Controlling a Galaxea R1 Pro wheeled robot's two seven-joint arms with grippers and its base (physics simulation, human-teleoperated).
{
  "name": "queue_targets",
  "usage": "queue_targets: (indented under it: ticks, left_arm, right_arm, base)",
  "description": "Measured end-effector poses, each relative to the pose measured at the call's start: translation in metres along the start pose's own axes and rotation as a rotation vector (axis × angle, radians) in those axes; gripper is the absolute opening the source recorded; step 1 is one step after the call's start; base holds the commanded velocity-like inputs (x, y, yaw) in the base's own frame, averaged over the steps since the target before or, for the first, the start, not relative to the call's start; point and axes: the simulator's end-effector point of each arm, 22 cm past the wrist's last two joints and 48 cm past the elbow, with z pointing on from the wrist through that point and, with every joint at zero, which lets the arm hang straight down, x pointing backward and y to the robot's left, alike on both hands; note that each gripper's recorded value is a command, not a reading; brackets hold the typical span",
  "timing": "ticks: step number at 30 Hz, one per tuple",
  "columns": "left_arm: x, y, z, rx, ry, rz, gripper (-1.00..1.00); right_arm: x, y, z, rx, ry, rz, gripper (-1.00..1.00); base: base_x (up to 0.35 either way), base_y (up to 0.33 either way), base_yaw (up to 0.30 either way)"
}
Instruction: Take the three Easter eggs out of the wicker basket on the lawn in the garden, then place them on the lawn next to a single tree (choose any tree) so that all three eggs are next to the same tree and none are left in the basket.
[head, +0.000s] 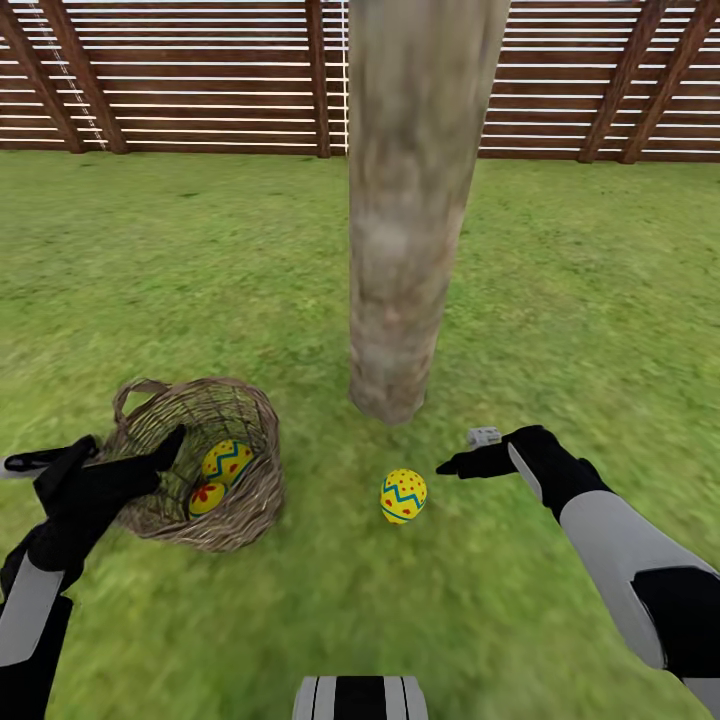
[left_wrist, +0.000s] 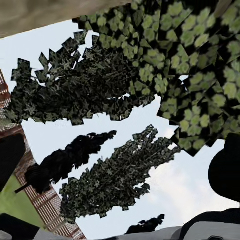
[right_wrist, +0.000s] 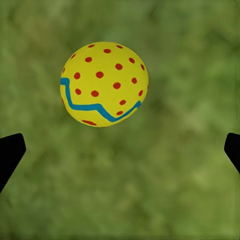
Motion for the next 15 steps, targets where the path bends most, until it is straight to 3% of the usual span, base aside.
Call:
queue_targets:
  ticks: [2, 5, 6, 9, 11, 13, 15]
  left_arm:
    - [-0.011, -0.003, -0.008, -0.031, 0.0, 0.031, 1.0]
    - [-0.027, 0.007, -0.019, -0.142, -0.005, 0.074, 1.0]
    - [-0.032, 0.015, -0.024, -0.2, -0.005, 0.083, 1.0]
    - [-0.05, 0.053, -0.048, -0.463, 0.013, 0.118, 1.0]
    - [-0.061, 0.066, -0.063, -0.581, 0.028, 0.142, 1.0]
    - [-0.074, 0.066, -0.073, -0.648, 0.035, 0.173, 1.0]
    - [-0.09, 0.057, -0.081, -0.668, 0.015, 0.208, 1.0]
  right_arm:
    - [0.001, 0.001, 0.0, -0.002, 0.002, 0.0, 1.0]
    - [0.003, 0.004, 0.002, -0.013, 0.006, -0.001, 1.0]
    - [0.003, 0.006, 0.002, -0.02, 0.006, -0.001, 1.0]
    - [0.005, 0.014, 0.001, -0.06, 0.009, 0.0, 1.0]
    - [0.005, 0.02, 0.0, -0.094, 0.009, 0.002, 1.0]
    - [0.005, 0.028, -0.002, -0.139, 0.008, 0.003, 1.0]
    - [0.005, 0.033, -0.003, -0.163, 0.009, 0.002, 1.0]
  base:
    - [0.0, 0.0, 0.0]
    - [0.0, 0.0, 0.0]
    - [0.0, 0.0, 0.0]
    - [0.0, 0.0, 0.0]
    - [0.0, 0.0, 0.0]
    - [0.0, 0.0, 0.0]
    - [0.0, 0.0, 0.0]
